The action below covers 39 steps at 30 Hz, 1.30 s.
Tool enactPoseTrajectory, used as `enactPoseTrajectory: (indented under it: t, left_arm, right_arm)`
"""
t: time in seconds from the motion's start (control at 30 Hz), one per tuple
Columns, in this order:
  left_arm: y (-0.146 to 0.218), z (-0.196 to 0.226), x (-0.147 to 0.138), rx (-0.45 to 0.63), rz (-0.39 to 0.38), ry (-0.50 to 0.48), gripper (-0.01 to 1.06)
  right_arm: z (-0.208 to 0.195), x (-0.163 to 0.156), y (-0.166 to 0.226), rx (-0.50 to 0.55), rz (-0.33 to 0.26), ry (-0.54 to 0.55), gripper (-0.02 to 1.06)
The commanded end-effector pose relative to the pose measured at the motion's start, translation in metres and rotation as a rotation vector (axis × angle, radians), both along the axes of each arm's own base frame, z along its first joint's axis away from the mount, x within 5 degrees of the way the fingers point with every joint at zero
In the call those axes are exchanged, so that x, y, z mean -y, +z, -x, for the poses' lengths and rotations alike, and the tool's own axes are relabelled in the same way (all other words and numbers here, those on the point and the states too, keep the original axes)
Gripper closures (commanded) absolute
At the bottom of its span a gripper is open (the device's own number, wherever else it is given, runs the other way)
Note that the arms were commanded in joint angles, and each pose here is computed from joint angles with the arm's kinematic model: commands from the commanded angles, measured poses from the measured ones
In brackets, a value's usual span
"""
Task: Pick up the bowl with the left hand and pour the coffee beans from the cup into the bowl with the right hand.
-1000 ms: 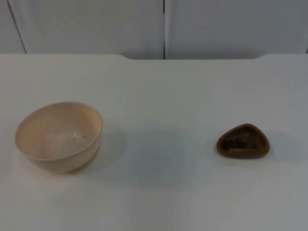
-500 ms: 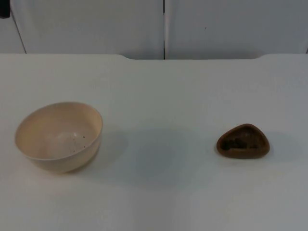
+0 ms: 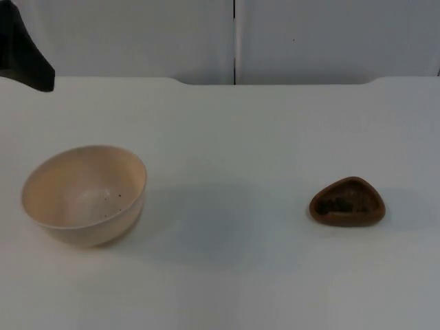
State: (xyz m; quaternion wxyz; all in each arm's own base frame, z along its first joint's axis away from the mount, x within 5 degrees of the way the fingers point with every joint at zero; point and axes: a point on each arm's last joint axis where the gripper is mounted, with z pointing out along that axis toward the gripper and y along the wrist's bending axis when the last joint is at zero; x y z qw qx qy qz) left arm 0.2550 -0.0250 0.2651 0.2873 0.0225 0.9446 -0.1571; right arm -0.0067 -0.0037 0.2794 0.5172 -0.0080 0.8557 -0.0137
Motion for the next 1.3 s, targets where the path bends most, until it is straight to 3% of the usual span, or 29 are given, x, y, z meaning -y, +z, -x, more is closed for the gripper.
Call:
enactPoseTrajectory:
  t: [0.0, 0.43, 0.7, 0.9, 1.1, 1.27]
  left_arm:
    - [-0.01, -0.01, 0.002, -0.027, 0.027, 0.022, 0.0]
    - [-0.061, -0.039, -0.002, -0.152, 0.063, 0.149, 0.0]
    - [-0.088, -0.047, -0.003, -0.235, 0.061, 0.174, 0.0]
    - [-0.105, -0.051, -0.021, -0.29, 0.097, 0.25, 0.0]
    - [-0.116, -0.056, -0.029, -0.322, 0.099, 0.253, 0.0]
    - [-0.129, -0.069, -0.025, -0.375, 0.165, 0.246, 0.0]
  right_arm:
    - [0.001, 0.0, 0.001, 0.007, 0.003, -0.007, -0.01]
    - [0.001, 0.0, 0.001, 0.007, 0.003, -0.007, -0.01]
    - [0.001, 0.001, 0.001, 0.008, 0.005, -0.009, -0.01]
    - [0.001, 0.001, 0.001, 0.008, 0.006, -0.01, -0.01]
    - [0.001, 0.001, 0.001, 0.008, 0.008, -0.011, -0.01]
    - [0.001, 0.001, 0.001, 0.008, 0.01, -0.012, -0.01]
